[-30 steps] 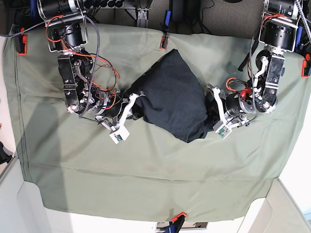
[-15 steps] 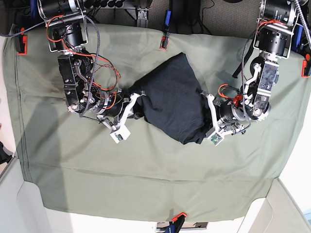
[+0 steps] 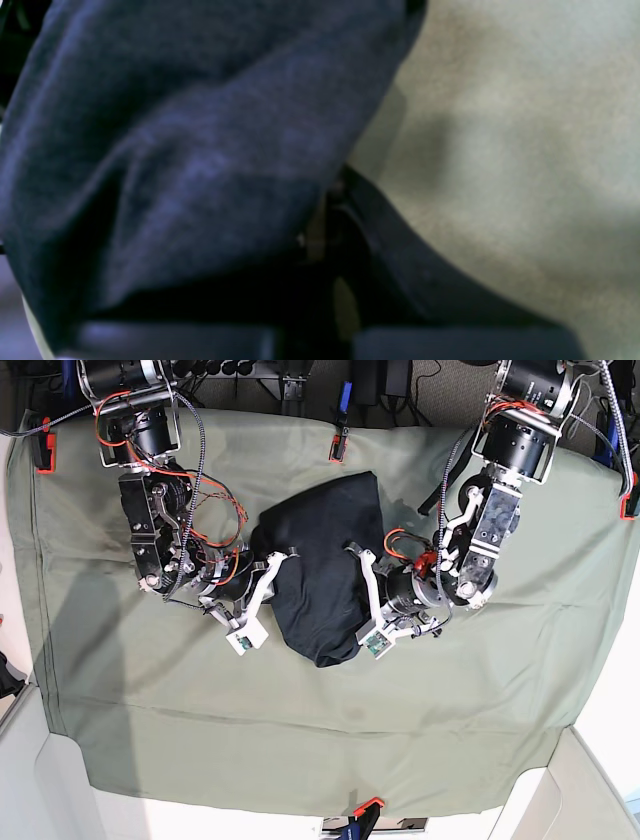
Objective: Fold the T-shirt properly
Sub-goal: 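Hold the bundle with both grippers and fold it over into a square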
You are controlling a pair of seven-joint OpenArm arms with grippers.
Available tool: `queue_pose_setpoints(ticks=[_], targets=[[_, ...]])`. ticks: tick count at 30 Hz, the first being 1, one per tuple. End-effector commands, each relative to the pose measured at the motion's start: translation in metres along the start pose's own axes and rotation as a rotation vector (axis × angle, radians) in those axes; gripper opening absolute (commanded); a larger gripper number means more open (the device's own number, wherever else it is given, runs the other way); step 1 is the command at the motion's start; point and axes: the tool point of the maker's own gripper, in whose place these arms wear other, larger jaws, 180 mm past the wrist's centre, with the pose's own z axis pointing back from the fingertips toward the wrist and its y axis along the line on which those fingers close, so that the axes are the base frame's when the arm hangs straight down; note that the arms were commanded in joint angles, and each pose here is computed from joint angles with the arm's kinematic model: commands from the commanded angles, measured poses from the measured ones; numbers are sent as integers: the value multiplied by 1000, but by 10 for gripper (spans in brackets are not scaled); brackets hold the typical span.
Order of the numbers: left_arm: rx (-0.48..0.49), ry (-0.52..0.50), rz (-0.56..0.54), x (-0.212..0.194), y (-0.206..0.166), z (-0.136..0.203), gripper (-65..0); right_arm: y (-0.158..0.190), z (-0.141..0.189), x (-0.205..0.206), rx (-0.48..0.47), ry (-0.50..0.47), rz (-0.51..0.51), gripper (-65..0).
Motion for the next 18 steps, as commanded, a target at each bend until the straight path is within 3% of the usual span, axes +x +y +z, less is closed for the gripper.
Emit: queue_pose_setpoints(ticks=[1,9,18], targets=[[3,1,-17,5,4,3,-562,2,1,9,6,-12,18,-650],[52,11,-34,-9,41,34,-562,10,2,-7,21,4,1,-650],[85,-39,-131,20,49,70,-561,62,9,-33,116,-37,-48,-650]])
